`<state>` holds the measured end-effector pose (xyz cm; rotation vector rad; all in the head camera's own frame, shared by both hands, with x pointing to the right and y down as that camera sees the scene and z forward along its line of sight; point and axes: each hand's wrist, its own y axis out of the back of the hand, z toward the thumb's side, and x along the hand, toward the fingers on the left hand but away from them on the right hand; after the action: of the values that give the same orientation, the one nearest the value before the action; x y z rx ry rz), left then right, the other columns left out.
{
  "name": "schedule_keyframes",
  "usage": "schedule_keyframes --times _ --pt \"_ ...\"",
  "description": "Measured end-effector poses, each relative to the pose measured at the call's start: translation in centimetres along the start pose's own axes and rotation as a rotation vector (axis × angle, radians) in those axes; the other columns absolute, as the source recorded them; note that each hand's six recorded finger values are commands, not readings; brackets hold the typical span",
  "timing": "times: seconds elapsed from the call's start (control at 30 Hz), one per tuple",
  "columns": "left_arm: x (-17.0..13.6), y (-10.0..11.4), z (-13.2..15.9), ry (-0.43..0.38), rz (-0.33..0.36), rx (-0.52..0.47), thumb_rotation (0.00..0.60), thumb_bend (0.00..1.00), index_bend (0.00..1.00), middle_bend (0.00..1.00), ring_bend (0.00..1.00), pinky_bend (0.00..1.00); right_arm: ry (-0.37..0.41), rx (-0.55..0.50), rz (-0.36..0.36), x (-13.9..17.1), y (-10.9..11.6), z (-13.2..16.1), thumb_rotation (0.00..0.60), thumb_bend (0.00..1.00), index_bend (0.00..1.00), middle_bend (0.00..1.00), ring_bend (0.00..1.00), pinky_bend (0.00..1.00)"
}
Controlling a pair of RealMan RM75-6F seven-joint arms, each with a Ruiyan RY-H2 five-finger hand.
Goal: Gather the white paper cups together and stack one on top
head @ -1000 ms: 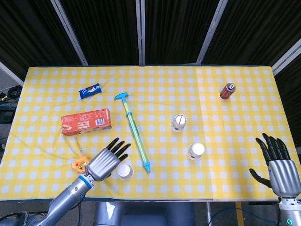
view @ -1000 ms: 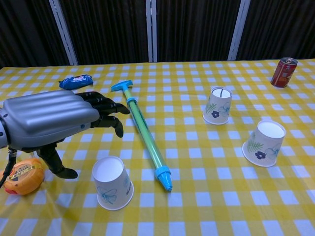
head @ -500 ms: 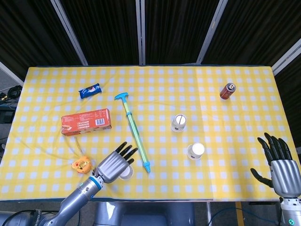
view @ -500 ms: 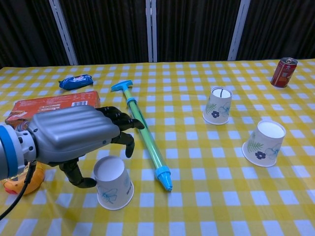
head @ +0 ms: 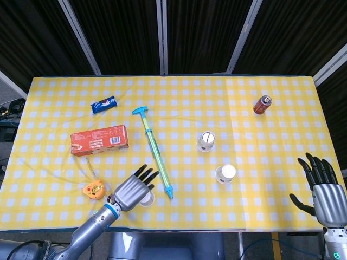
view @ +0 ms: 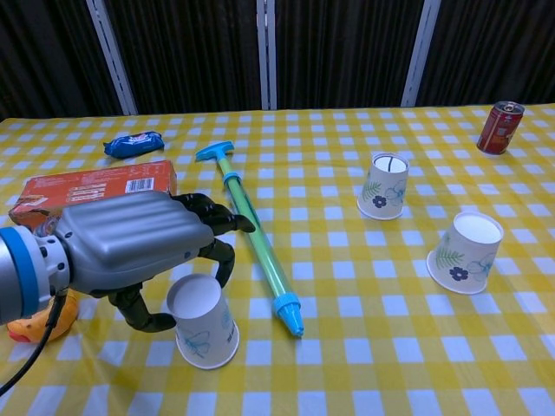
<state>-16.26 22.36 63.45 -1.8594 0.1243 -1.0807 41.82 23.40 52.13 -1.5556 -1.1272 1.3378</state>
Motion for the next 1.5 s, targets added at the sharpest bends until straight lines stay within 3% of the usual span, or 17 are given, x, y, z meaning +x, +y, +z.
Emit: schedule_keyframes --times 0.5,0.83,1.2,1.5 --pt "0.7 7.0 -3.2 0.047 0.135 -0.106 0.600 0.30 0.40 0.00 0.00 0.00 -0.017 -0.004 0.007 -0.2 -0.1 -0.5 0.600 0.09 0.13 0.00 0.00 0.00" --pt "5.0 11.9 -4.8 0.096 0.196 -0.060 0.600 0.30 0.39 0.00 0.00 0.00 -0.060 -0.015 0.013 -0.6 0.1 -1.8 0.600 0.09 0.13 0.00 0.00 0.00" --pt "12.1 13.0 -6.5 0.197 0.168 -0.046 0.600 0.30 0.40 0.00 0.00 0.00 -0.115 -0.041 0.007 -1.0 0.8 -3.7 0.600 0.09 0.13 0.00 0.00 0.00" --pt "18.1 12.9 -4.4 0.217 0.130 -0.056 0.600 0.30 0.39 0.00 0.00 0.00 -0.142 -0.055 0.011 -1.3 0.9 -4.7 0.600 0.09 0.13 0.00 0.00 0.00"
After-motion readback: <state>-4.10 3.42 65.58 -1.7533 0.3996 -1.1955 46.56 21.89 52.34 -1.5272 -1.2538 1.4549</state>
